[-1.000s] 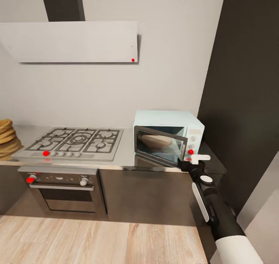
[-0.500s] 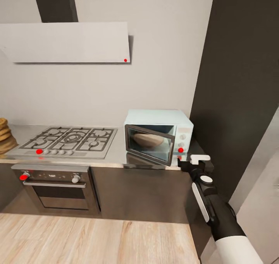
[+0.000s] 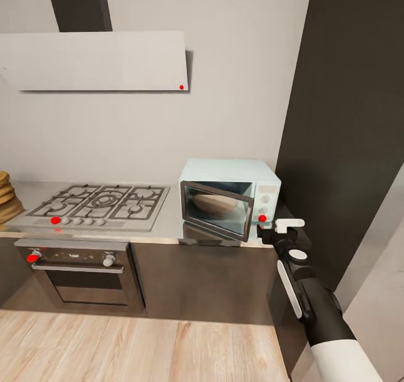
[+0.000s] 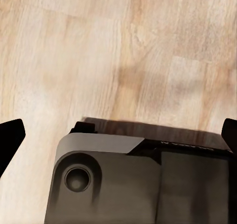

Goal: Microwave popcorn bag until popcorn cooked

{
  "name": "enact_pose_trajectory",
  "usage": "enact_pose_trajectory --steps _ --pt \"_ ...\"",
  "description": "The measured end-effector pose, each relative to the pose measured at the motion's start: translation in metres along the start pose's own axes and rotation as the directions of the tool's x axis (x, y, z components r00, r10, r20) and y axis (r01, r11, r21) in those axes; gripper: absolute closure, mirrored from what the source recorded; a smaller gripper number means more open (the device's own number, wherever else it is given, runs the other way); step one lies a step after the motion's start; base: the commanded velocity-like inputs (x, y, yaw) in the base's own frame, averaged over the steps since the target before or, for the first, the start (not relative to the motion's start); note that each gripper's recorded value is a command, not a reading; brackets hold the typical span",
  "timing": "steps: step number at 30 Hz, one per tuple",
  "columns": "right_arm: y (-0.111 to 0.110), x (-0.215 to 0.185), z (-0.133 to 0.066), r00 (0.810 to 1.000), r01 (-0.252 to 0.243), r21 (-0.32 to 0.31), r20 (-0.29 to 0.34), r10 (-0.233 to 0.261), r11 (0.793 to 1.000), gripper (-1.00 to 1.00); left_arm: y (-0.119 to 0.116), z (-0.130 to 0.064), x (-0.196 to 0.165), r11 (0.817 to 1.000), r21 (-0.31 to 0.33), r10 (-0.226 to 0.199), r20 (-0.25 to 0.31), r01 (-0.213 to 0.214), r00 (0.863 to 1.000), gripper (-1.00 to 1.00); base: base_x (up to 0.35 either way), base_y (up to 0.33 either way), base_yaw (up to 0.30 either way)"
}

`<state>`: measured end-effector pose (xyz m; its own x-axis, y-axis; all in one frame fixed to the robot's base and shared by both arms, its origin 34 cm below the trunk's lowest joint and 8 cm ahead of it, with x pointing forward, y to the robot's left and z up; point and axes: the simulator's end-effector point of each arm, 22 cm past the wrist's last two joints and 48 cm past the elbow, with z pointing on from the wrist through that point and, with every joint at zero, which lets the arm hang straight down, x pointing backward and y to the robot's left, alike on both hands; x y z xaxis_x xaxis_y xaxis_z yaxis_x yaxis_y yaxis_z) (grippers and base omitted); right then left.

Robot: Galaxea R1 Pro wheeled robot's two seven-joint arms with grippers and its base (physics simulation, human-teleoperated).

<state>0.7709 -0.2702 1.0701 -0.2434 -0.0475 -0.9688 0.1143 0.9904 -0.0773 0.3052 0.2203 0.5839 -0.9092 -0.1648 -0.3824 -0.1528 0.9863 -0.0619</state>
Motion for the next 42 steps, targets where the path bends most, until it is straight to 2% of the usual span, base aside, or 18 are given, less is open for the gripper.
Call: enact_pose_trajectory --steps 7,8,10,13,15,17,20,24,29,34,42 --pt "0.013 -0.001 -0.001 0.999 0.033 -0.034 0.007 -0.033 0.999 -1.0 0.001 0.0 0.001 1.0 -0.001 0.0 -0.001 0.0 1.0 -1.0 0.004 0.0 0.0" --pt "0.042 -0.001 -0.006 0.997 0.079 -0.09 0.018 -0.078 0.993 -1.0 0.001 0.0 0.0 1.0 -0.001 0.0 -0.001 0.0 1.0 -1.0 0.0 0.0 0.0" --pt "0.053 -0.001 -0.008 0.995 0.096 -0.112 0.021 -0.095 0.989 -1.0 0.0 0.0 0.001 1.0 0.0 0.0 -0.001 0.0 1.0 -1.0 0.0 0.0 0.0" --pt "0.078 0.007 -0.011 0.995 0.099 -0.248 0.01 -0.1 0.964 -1.0 0.0 0.0 0.001 1.0 0.0 0.0 -0.001 0.0 1.0 -1.0 0.0 0.0 0.0" --pt "0.072 0.009 -0.01 0.996 0.086 -0.294 0.003 -0.089 0.952 -1.0 0.0 0.0 0.001 1.0 0.0 0.0 -0.001 0.0 1.0 -1.0 0.0 0.0 0.0" --pt "0.05 0.006 -0.005 0.999 0.05 -0.282 -0.005 -0.054 0.958 -1.0 0.0 0.0 0.001 1.0 -0.001 0.0 -0.001 0.0 1.0 -1.0 0.0 0.0 0.0" --pt "0.032 0.005 -0.002 1.0 0.025 -0.263 -0.009 -0.029 0.965 -1.0 0.001 0.0 0.001 1.0 -0.001 0.0 -0.001 0.0 1.0 -1.0 0.0 0.0 0.0" --pt "0.027 0.004 -0.001 1.0 0.019 -0.259 -0.009 -0.023 0.966 -1.0 0.0 0.0 0.001 1.0 0.0 0.0 -0.001 0.0 1.0 -1.0 0.0 0.0 0.0" --pt "0.03 0.004 -0.002 1.0 0.02 -0.272 -0.009 -0.023 0.962 -1.0 0.0 0.0 0.001 1.0 0.0 0.0 -0.001 0.0 1.0 -1.0 0.0 0.0 0.0" --pt "0.05 0.004 -0.009 1.0 0.023 -0.368 -0.008 -0.028 0.929 -1.0 0.001 0.0 0.001 1.0 -0.001 0.001 0.0 -0.001 1.0 -1.0 0.173 0.0 0.0" --pt "0.058 0.006 -0.012 0.999 0.026 -0.4 -0.009 -0.033 0.916 -1.0 0.001 -0.001 0.002 1.0 -0.001 0.0 -0.002 0.0 1.0 -1.0 0.125 0.0 0.0"
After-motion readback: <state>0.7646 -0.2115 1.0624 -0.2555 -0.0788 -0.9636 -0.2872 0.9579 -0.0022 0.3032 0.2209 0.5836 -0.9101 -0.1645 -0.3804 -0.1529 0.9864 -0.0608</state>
